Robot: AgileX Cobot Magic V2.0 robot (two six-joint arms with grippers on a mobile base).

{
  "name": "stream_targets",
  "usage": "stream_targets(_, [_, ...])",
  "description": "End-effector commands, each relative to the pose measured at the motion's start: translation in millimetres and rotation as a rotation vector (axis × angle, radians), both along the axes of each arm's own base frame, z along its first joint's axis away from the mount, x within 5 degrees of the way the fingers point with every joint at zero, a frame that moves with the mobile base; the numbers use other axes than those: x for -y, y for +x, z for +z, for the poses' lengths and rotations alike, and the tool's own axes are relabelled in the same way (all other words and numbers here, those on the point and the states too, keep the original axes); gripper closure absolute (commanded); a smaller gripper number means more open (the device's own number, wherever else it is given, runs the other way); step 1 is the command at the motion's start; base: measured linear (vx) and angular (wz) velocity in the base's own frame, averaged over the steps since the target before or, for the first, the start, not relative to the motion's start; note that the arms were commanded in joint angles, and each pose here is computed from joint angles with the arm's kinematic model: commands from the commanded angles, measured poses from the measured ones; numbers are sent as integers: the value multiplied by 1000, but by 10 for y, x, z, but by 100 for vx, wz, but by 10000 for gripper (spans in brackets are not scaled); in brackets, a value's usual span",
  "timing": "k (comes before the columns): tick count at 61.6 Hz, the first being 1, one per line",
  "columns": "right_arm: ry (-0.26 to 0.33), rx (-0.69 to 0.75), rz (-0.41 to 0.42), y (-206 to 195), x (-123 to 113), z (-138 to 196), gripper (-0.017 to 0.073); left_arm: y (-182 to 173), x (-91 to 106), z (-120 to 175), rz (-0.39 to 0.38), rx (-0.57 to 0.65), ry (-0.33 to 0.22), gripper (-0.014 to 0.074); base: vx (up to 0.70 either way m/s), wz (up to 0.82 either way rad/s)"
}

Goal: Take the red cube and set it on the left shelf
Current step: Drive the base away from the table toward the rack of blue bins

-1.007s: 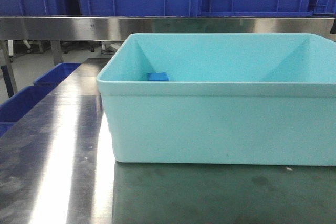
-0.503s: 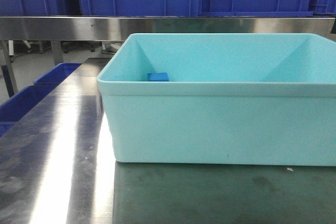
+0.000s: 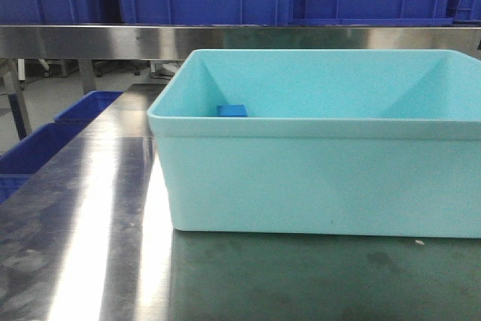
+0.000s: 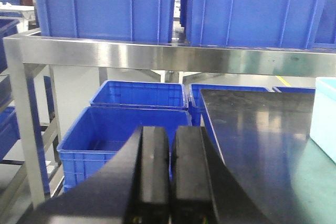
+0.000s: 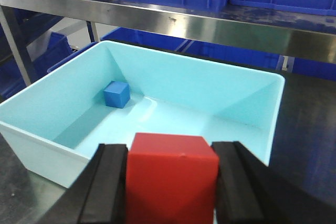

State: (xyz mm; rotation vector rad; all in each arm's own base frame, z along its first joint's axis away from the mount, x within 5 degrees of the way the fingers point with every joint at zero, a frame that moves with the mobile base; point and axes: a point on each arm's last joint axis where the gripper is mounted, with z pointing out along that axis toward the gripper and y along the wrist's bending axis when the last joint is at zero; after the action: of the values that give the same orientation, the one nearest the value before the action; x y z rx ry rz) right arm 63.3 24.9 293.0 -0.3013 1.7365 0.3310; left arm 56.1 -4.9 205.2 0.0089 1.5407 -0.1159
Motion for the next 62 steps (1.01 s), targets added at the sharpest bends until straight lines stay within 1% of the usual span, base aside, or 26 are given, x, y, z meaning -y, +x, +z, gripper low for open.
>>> stream_targets(1, [32, 109, 10, 3, -10, 165, 507, -3, -16, 1, 16, 71, -8, 492, 0, 0])
stream_targets(9, [32, 109, 10, 3, -10, 165, 507, -3, -16, 1, 16, 71, -8, 492, -4, 3])
stream_targets(28, [32, 109, 10, 3, -10, 165, 507, -3, -16, 1, 16, 71, -8, 492, -6, 32])
stream_targets(62, [32, 109, 10, 3, -10, 165, 507, -3, -16, 1, 16, 71, -8, 492, -13, 57])
